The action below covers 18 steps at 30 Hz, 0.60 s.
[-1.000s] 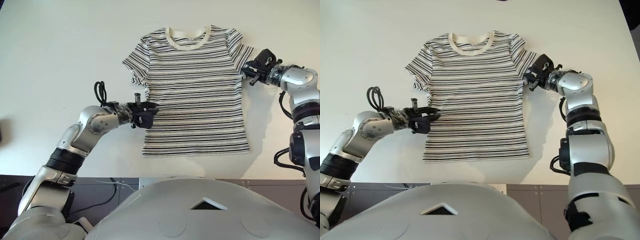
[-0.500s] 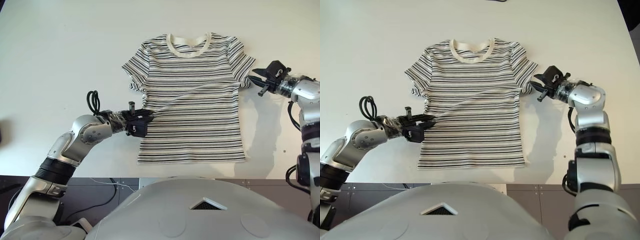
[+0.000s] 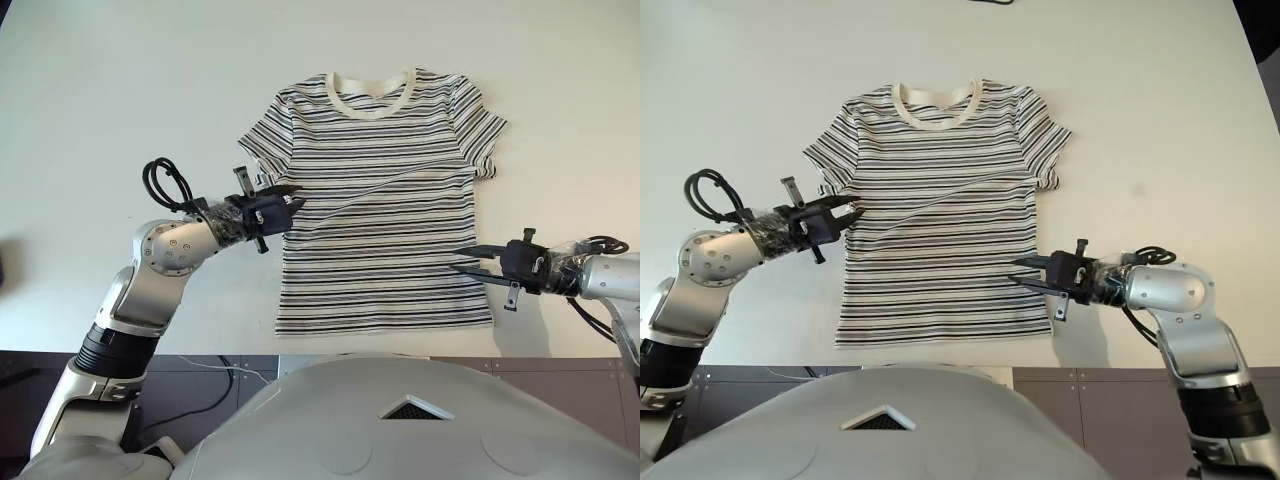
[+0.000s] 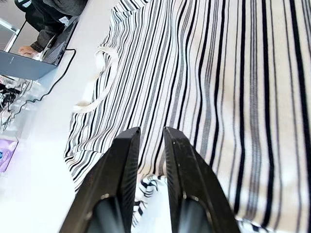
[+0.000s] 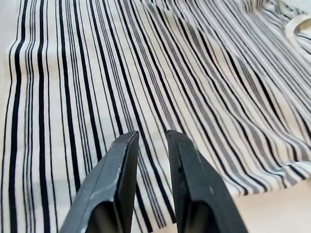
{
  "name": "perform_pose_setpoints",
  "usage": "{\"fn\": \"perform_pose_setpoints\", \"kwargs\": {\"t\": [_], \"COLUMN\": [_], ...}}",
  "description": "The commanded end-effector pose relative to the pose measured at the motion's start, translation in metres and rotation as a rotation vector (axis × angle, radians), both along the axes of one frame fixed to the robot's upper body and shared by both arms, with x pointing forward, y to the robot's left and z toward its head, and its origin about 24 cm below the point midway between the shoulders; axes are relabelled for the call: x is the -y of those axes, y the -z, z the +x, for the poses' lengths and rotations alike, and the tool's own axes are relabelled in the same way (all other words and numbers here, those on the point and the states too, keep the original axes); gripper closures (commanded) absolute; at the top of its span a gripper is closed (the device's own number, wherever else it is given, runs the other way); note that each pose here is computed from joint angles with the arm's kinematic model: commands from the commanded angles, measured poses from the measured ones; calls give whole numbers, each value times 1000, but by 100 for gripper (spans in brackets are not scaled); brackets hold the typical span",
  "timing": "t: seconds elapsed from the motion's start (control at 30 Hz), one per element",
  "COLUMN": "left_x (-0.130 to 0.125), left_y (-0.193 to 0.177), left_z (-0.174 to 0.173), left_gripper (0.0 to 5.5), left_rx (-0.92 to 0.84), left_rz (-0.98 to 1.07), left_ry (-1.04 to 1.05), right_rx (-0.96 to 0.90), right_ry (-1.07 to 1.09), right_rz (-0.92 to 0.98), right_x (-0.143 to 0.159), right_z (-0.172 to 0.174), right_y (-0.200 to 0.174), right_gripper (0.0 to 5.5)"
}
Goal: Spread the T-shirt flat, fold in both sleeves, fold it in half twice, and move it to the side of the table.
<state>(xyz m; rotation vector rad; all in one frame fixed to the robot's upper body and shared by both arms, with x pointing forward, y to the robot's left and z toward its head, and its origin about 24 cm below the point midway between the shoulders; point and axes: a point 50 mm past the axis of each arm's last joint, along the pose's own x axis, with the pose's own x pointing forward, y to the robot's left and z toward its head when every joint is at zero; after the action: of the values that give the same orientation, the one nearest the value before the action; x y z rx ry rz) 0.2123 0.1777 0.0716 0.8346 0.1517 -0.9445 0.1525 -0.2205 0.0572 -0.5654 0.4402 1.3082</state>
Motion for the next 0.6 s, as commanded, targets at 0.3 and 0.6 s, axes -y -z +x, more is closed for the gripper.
{"fn": "perform_pose_setpoints", "kwargs": {"t": [0.3,0.6], "left_x": [-37,-71], "left_y": [-35,5], "left_z": [52,62], "left_gripper": [462,462], "left_rx": [-10,-413], "left_rz": [-275,-559], "left_ry": [-538,-972], "right_rx": [-130,218], "right_ry": [-98,304], "right_rz": [-137,333], "right_x": [8,3], "right_z": [-26,74], "right_y": [3,-82], "right_gripper": [444,444]}}
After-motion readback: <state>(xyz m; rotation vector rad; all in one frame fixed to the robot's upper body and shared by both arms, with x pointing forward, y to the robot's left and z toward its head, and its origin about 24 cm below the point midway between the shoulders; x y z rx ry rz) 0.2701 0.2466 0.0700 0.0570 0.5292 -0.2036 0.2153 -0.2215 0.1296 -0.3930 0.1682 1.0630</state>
